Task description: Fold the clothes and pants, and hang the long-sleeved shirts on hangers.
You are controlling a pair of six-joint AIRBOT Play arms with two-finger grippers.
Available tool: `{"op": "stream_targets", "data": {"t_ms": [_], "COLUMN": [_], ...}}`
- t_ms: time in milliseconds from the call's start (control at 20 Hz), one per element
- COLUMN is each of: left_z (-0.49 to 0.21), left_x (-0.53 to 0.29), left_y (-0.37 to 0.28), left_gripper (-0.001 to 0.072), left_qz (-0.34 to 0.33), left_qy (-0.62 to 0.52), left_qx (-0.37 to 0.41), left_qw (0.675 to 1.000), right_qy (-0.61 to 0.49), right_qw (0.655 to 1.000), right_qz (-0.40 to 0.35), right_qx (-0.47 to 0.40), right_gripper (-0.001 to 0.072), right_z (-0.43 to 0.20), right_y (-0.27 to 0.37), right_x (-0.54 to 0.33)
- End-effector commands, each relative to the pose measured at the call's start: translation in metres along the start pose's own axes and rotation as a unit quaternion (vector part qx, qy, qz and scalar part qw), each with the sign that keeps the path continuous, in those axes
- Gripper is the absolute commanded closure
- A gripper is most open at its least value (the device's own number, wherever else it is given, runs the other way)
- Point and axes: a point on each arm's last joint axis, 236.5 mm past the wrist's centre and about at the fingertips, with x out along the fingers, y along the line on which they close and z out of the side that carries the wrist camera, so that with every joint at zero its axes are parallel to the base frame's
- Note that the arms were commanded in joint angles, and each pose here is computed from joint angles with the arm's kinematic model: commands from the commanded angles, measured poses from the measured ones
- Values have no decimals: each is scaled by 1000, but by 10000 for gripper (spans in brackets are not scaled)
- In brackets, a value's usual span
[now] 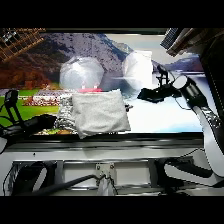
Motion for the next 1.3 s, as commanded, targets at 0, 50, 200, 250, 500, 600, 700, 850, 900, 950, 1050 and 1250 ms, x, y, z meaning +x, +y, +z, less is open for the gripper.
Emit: {"op": "stream_targets", "data": {"t_ms": [0,50,200,250,500,600,700,850,900,950,1050,1250], "left_z": [0,-1,0,0,6,8,8,8,8,8,8,15], "left_x": [5,6,8,8,8,8,8,8,8,8,8,8], "left_y": [-5,-4,-5,-5,-6,-6,-6,-6,-6,-6,-6,-6], "left_gripper": [492,470,471,472,472,472,472,472,472,472,472,472], "left_qz": [-12,-12,-13,-14,-16,-16,-16,-16,-16,-16,-16,-17], "left_qy": [8,10,12,11,-1,-5,-5,-5,-5,-5,-5,-20], "left_qx": [-12,-13,-16,-16,-17,-17,-17,-17,-17,-17,-17,-17], "left_qw": [1000,1000,1000,1000,1000,1000,1000,1000,1000,1000,1000,1000], "right_qy": [8,20,45,51,86,84,78,52,34,12,-48,-190], "right_qw": [995,993,987,987,982,981,981,987,991,994,996,976], "right_qz": [98,110,147,151,167,173,175,150,127,103,53,-42], "right_qx": [20,24,33,33,8,5,5,22,30,36,49,97], "right_gripper": [157,138,138,138,299,508,615,677,677,677,677,678], "right_z": [-12,-16,-27,-31,-63,-62,-53,-22,-8,7,41,100], "right_y": [7,11,35,42,85,93,93,71,56,40,5,-67], "right_x": [34,46,76,85,116,115,106,76,62,46,1,-117]}}
